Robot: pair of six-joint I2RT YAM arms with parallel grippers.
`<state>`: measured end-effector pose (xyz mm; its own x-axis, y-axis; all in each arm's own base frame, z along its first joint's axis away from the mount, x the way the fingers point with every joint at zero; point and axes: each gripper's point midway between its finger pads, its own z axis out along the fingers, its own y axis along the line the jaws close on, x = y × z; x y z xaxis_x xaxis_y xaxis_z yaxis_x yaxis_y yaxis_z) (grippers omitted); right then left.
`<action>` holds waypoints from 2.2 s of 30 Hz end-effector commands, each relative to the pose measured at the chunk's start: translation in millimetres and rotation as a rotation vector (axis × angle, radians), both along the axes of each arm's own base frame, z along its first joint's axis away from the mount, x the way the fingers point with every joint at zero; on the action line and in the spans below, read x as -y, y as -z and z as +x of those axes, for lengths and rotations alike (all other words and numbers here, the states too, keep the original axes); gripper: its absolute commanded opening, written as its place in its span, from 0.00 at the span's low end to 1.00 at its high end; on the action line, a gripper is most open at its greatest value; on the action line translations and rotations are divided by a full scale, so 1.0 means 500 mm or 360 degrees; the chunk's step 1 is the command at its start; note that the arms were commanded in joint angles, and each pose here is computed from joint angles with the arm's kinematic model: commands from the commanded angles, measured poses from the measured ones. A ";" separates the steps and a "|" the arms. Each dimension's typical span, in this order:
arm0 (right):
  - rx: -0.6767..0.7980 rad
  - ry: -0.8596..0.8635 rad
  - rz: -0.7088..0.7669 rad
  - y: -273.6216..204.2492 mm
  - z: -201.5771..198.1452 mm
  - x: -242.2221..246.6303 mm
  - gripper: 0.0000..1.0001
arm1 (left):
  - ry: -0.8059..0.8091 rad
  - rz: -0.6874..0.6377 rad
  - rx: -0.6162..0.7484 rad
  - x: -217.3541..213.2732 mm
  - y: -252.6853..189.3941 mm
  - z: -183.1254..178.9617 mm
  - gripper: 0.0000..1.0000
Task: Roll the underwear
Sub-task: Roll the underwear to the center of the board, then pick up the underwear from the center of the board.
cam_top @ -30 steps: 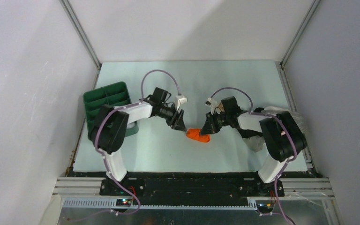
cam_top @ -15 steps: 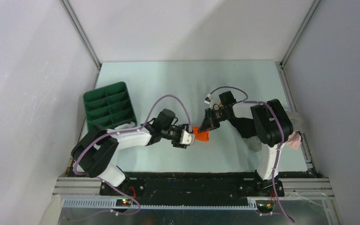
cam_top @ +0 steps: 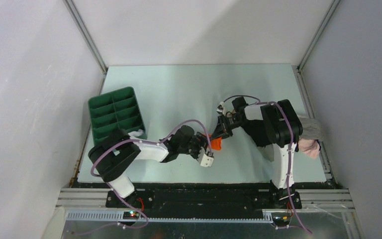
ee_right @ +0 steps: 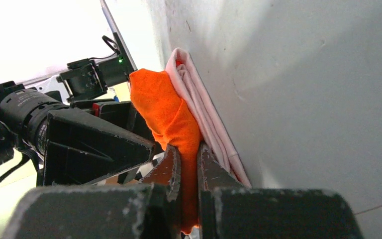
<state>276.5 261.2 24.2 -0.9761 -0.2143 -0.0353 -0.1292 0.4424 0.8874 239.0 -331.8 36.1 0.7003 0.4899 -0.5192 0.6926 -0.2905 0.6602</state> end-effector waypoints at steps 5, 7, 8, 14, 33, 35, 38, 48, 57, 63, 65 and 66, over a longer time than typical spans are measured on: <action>-0.0176 0.0006 -0.0385 0.135 -0.056 0.054 0.00 | -0.0081 0.0216 0.0262 0.002 0.044 0.049 0.67; -0.0193 0.0011 -0.0367 0.135 -0.056 0.052 0.00 | -0.0113 0.0261 0.0274 -0.002 0.053 0.053 0.66; -0.0211 0.0013 -0.0361 0.136 -0.057 0.052 0.00 | -0.0141 0.0285 0.0288 -0.005 0.054 0.057 0.65; -0.0233 0.0027 -0.0350 0.136 -0.055 0.054 0.00 | -0.0161 0.0474 0.0284 -0.038 0.092 0.056 0.57; 0.0270 0.0085 -0.0367 -0.037 0.050 0.110 0.99 | 0.0133 0.1146 0.0152 -0.146 0.182 0.006 0.09; 0.0432 0.0104 -0.0361 -0.098 0.082 0.134 0.99 | 0.0107 0.1166 0.0113 -0.141 0.185 0.010 0.05; 0.0740 0.0160 -0.0361 -0.207 0.118 0.177 1.00 | 0.0030 0.1177 0.0029 -0.119 0.169 0.026 0.00; 0.1448 0.0732 -0.0493 -0.451 0.132 0.407 1.00 | -0.0058 0.1167 -0.0652 -0.050 0.088 -0.035 0.00; 0.2295 0.0780 -0.0656 -0.464 -0.024 0.402 0.93 | -0.0391 0.1100 -0.1138 -0.061 0.161 -0.111 0.00; 0.2250 0.0387 -0.0607 -0.378 -0.089 0.347 0.86 | -0.0527 0.1037 -0.1193 -0.049 0.180 -0.106 0.03; 0.2250 0.0410 -0.0628 -0.382 -0.087 0.347 0.87 | -0.0584 0.1020 -0.1223 -0.042 0.188 -0.102 0.09; 0.2227 0.0422 -0.0631 -0.381 -0.088 0.347 0.87 | -0.0612 0.0994 -0.1218 -0.034 0.191 -0.095 0.16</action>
